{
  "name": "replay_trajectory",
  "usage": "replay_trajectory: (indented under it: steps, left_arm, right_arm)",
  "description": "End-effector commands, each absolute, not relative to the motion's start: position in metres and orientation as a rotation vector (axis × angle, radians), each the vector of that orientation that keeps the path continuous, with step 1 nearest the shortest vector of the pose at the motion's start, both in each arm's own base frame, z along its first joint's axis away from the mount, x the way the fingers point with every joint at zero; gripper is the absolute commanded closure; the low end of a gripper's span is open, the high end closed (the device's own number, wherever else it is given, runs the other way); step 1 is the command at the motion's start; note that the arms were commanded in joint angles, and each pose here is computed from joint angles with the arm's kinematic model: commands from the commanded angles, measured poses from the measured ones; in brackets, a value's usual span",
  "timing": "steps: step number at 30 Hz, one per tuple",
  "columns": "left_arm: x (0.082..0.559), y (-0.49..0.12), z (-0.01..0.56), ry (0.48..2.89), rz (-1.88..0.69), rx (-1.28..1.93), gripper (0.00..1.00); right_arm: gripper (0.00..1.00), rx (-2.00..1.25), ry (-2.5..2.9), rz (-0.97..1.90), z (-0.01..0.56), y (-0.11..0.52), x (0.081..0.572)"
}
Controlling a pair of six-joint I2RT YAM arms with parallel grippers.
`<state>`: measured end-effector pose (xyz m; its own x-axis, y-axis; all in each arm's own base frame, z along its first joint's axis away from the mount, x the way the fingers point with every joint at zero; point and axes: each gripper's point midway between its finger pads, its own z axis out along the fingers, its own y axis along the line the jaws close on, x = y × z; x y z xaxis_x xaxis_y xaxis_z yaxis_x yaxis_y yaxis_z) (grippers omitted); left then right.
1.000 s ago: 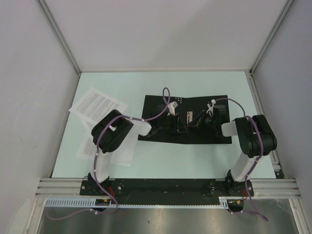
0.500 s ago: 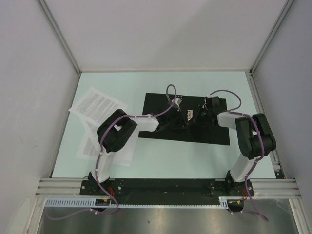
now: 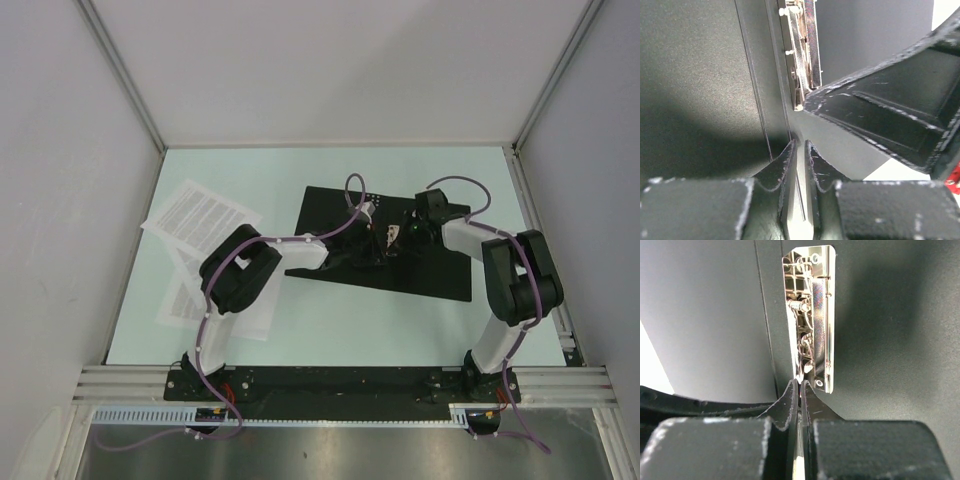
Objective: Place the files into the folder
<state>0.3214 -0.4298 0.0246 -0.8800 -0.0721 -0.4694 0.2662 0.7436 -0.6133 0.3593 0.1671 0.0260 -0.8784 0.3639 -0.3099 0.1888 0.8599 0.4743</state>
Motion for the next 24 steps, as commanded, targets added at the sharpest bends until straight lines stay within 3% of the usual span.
replay_trajectory:
  steps: [1, 8, 13, 15, 16, 18, 19, 21, 24]
  left_arm:
    - [0.311, -0.433, 0.026, 2.505, -1.007, 0.116, 0.84]
    - [0.3, -0.434, 0.029, 2.456, -1.084, 0.199, 0.8]
    - [0.291, -0.439, 0.049, 2.389, -1.178, 0.284, 0.68]
    - [0.288, -0.438, 0.055, 2.368, -1.195, 0.318, 0.63]
    - [0.287, -0.438, 0.062, 2.353, -1.2, 0.328, 0.61]
    - [0.285, -0.436, 0.067, 2.341, -1.196, 0.356, 0.58]
    - [0.284, -0.435, 0.072, 2.34, -1.196, 0.365, 0.57]
    - [0.281, -0.432, 0.074, 2.337, -1.198, 0.378, 0.55]
    - [0.277, -0.428, 0.086, 2.312, -1.213, 0.379, 0.51]
  right_arm:
    - [1.0, 0.46, 2.697, 0.591, 0.009, 0.141, 0.337]
    - [1.0, 0.346, 2.531, 0.821, 0.074, 0.165, 0.377]
    - [0.98, 0.326, 2.477, 0.995, 0.088, 0.173, 0.385]
    - [0.87, 0.306, 2.432, 1.039, 0.096, 0.176, 0.391]
    - [0.74, 0.292, 2.417, 1.069, 0.1, 0.179, 0.392]
    - [0.64, 0.266, 2.371, 1.097, 0.11, 0.182, 0.397]
    - [0.54, 0.257, 2.359, 1.112, 0.113, 0.184, 0.398]
    - [0.46, 0.245, 2.335, 1.13, 0.117, 0.186, 0.401]
    - [0.42, 0.244, 2.336, 1.144, 0.117, 0.187, 0.4]
